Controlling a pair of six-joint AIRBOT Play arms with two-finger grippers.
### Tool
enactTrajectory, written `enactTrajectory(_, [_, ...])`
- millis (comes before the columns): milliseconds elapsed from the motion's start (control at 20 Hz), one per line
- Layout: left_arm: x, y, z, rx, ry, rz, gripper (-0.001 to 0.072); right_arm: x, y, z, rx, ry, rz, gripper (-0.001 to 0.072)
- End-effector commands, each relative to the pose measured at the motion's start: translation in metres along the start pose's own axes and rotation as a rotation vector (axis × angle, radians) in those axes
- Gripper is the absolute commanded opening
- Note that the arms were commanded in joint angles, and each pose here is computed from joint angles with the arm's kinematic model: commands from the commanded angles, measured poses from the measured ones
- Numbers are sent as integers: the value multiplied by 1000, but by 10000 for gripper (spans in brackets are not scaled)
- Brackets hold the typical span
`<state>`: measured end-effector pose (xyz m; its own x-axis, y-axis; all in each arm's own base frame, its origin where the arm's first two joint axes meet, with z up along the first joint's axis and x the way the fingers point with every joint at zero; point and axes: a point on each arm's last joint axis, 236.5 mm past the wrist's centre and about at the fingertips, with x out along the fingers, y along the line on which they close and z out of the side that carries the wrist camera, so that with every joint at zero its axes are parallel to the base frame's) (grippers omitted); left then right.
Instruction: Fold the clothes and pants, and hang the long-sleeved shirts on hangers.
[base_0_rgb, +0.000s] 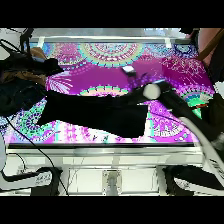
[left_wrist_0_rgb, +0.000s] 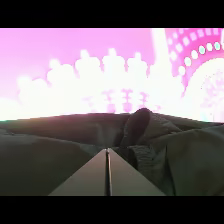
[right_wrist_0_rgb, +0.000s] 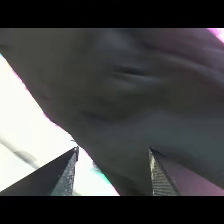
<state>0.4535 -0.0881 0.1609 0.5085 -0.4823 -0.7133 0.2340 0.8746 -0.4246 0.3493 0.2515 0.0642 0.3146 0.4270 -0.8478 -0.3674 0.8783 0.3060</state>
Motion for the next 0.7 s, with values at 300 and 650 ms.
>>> enactTrajectory(300, [-1,0,-2,0,10,-1,9,-1,-133,-125,727,51,202,706])
enactTrajectory(650, [-1,0,-3,0,10,-1,10,53,-154,-121,853,-2,352,694])
